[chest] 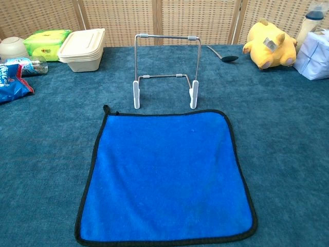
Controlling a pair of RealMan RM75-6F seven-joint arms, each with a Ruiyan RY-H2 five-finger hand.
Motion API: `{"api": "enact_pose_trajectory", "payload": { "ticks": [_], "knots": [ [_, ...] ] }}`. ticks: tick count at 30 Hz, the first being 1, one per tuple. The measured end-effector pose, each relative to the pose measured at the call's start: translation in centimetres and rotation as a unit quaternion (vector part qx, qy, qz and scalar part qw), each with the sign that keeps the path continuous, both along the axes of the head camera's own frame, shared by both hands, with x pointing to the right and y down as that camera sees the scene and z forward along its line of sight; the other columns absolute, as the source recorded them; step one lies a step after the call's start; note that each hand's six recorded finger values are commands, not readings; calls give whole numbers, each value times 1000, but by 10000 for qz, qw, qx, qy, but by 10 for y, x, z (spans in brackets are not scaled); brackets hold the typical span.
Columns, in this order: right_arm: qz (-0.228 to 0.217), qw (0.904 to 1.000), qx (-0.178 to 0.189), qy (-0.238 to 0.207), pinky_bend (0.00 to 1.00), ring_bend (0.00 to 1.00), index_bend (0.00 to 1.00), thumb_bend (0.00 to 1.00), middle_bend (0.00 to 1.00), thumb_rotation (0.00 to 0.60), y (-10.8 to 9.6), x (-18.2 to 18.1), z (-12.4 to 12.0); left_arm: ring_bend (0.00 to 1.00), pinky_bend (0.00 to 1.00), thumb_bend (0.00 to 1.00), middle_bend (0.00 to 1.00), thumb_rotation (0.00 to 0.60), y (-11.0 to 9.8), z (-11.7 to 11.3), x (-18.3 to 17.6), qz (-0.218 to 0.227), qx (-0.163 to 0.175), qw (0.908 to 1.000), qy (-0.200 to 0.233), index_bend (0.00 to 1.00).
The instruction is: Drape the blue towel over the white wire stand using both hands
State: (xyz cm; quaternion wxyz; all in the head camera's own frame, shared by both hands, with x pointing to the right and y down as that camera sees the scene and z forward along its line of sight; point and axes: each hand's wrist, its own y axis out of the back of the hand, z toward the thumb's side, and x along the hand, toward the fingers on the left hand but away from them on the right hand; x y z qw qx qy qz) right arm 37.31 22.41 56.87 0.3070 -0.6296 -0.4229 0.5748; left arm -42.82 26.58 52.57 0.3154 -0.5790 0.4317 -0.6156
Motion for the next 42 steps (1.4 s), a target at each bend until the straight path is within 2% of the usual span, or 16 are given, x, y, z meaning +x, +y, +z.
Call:
{"api": "enact_pose_trajectory", "payload": {
  "ticks": [10, 22, 27, 36, 42],
  "knots": [
    [-6, 10000, -67, 39, 0, 4, 64, 149, 75, 600, 1, 1, 2, 63, 0, 137, 163, 600, -1, 6, 2, 12, -62, 10000, 30, 275],
    [-37, 9999, -160, 22, 0, 4, 66, 150, 75, 600, -5, -2, 7, 94, 0, 137, 189, 600, -9, 6, 2, 71, 38, 10000, 55, 282],
    [-138, 9998, -119, 19, 0, 4, 74, 159, 80, 600, -11, -4, 7, 128, 45, 139, 223, 600, -13, 5, 4, 69, 158, 9997, 163, 296],
    [-769, 9966, 211, -221, 0, 10, 79, 168, 80, 600, -28, -26, 4, 162, 98, 139, 270, 600, -19, 3, 8, 113, 380, 9984, 410, 329],
    [-1463, 9869, 403, -552, 0, 9, 79, 170, 75, 600, -37, -59, 11, 175, 125, 137, 285, 600, -27, -6, 12, 211, 559, 9955, 738, 344]
  ]
}}
